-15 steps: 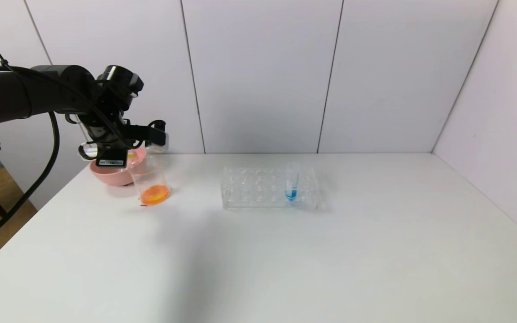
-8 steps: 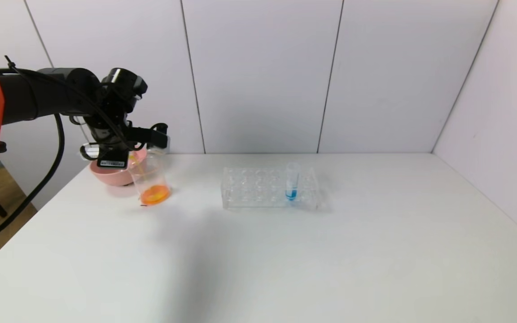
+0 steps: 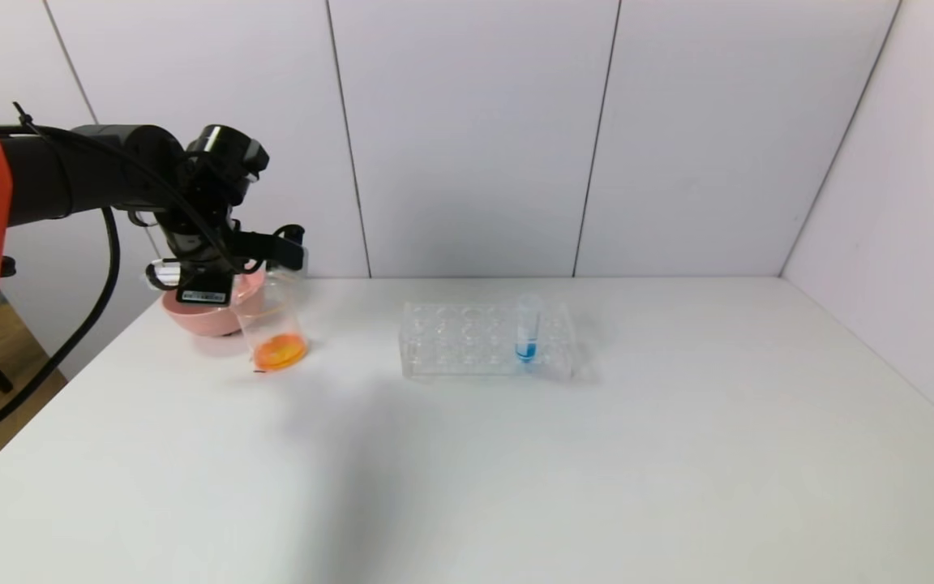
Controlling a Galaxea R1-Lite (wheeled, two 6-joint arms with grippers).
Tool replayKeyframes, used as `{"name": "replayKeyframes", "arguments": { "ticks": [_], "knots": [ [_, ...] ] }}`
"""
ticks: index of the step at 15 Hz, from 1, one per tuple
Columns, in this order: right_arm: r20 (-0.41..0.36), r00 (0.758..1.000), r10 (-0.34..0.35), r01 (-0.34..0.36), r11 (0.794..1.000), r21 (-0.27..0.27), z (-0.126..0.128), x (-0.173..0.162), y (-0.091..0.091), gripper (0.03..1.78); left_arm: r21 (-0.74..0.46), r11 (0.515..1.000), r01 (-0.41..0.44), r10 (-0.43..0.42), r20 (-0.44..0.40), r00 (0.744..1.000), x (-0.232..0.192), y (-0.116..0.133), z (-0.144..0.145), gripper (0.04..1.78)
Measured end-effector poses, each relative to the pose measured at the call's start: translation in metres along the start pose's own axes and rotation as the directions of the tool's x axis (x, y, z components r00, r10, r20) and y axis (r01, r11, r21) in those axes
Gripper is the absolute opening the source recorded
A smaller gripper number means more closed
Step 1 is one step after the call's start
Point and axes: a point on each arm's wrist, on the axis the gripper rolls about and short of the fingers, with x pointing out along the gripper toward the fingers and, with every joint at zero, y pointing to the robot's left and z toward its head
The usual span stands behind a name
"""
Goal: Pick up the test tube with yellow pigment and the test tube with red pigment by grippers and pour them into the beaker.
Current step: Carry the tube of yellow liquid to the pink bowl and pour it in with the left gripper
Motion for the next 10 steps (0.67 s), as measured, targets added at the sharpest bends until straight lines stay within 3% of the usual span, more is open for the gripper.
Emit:
{"name": "replayKeyframes", "arguments": {
  "ticks": [10],
  "knots": [
    [0.0, 1.0, 0.0, 0.0, 1.0, 0.0, 0.0, 0.0, 0.0, 1.7, 0.015, 1.0, -0.009, 0.009, -0.038, 0.999, -0.0028, -0.0005, 0.0013, 0.45]
  ]
}}
